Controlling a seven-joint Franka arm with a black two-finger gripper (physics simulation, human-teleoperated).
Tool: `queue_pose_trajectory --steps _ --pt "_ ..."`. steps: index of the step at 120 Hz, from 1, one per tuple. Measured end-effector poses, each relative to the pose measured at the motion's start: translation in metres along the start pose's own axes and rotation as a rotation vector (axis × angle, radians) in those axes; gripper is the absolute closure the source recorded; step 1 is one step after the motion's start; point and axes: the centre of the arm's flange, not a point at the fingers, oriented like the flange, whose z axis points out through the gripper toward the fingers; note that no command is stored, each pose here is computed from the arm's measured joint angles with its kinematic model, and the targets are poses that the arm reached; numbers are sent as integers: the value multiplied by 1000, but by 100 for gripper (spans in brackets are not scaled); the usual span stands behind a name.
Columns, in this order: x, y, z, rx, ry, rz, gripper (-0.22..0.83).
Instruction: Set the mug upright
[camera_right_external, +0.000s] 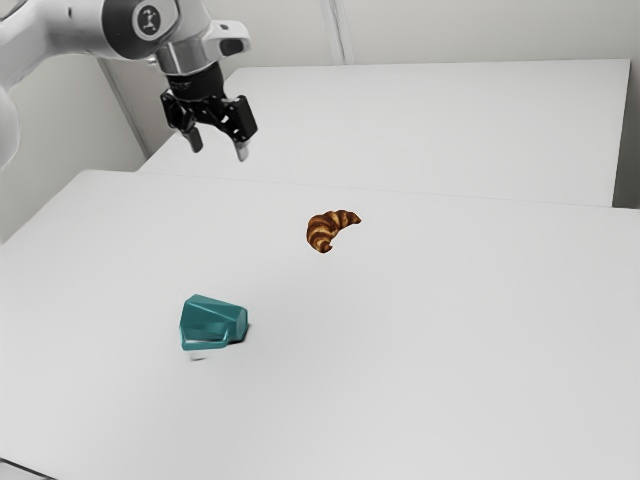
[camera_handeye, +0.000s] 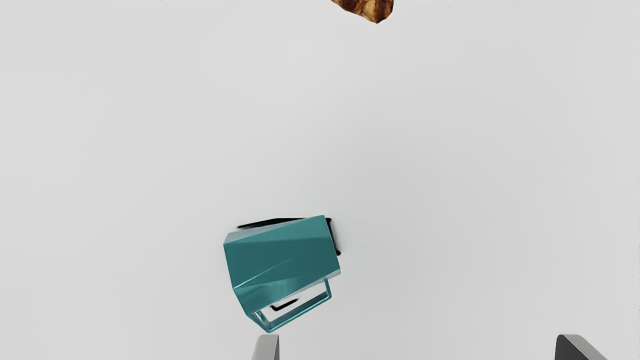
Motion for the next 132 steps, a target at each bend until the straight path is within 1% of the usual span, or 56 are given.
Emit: queue_pose_trajectory --steps 16,35,59,69,80,92,101,110,122,132 --pt "0 1 -1 1 3 -2 0" --pt "-2 -13 -2 1 1 -29 0" --pt "-8 -12 19 -12 -49 -33 0" --pt "-21 -12 34 -33 -72 -40 0" --pt "-27 -12 55 -65 -92 -51 0" --pt "-33 -9 89 -140 -152 -71 0" --pt "-45 -9 110 -190 -188 -90 0" --pt "-60 -16 130 -246 -206 -123 0" --pt "-78 -49 149 -325 -191 -187 0" --pt "-88 -63 158 -389 -167 -197 0"
